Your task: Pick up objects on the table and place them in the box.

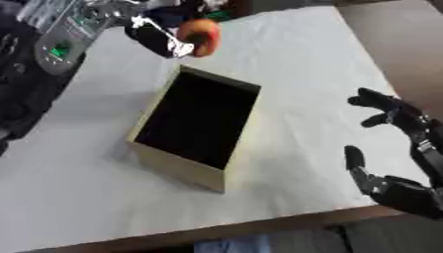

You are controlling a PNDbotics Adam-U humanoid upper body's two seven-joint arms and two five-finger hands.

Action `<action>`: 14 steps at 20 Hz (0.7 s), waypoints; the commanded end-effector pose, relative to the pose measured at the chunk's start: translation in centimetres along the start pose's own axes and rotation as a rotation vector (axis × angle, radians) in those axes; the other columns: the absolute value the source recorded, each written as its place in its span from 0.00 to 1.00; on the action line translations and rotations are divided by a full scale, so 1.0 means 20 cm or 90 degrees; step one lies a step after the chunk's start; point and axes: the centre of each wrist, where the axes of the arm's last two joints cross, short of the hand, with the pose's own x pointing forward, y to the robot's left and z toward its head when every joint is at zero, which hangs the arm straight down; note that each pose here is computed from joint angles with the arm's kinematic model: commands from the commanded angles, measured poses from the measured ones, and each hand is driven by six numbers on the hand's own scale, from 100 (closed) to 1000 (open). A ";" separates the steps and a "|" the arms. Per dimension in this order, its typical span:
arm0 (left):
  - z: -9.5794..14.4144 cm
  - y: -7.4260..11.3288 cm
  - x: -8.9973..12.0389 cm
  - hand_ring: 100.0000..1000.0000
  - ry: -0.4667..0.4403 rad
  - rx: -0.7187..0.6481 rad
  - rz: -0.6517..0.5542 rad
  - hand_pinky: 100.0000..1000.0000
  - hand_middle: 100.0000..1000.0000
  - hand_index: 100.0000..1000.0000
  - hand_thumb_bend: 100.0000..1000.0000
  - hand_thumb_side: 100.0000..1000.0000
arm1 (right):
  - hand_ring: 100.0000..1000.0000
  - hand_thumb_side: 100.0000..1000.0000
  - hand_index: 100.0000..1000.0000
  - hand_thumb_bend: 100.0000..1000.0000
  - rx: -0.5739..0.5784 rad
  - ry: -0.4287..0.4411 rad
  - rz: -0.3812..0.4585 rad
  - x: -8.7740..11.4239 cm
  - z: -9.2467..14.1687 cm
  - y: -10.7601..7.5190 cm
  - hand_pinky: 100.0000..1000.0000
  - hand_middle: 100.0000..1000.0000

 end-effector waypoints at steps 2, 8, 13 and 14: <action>-0.04 -0.04 0.03 0.37 -0.037 -0.049 0.014 0.52 0.35 0.48 0.00 0.29 | 0.88 0.22 1.00 0.00 -0.001 -0.015 0.016 0.01 -0.01 -0.04 0.65 0.82; -0.08 -0.21 0.06 0.40 -0.074 -0.153 0.028 0.55 0.39 0.51 0.00 0.30 | 0.88 0.22 1.00 0.00 -0.002 -0.013 0.016 0.01 -0.01 -0.04 0.65 0.82; -0.07 -0.26 0.05 0.59 -0.070 -0.233 0.009 0.67 0.60 0.76 0.25 0.37 | 0.88 0.22 1.00 0.00 -0.003 -0.012 0.016 0.01 -0.01 -0.04 0.65 0.82; -0.06 -0.26 0.05 0.69 -0.064 -0.236 0.002 0.73 0.69 0.84 0.37 0.41 | 0.88 0.22 1.00 0.00 -0.003 -0.011 0.016 0.01 -0.01 -0.04 0.65 0.82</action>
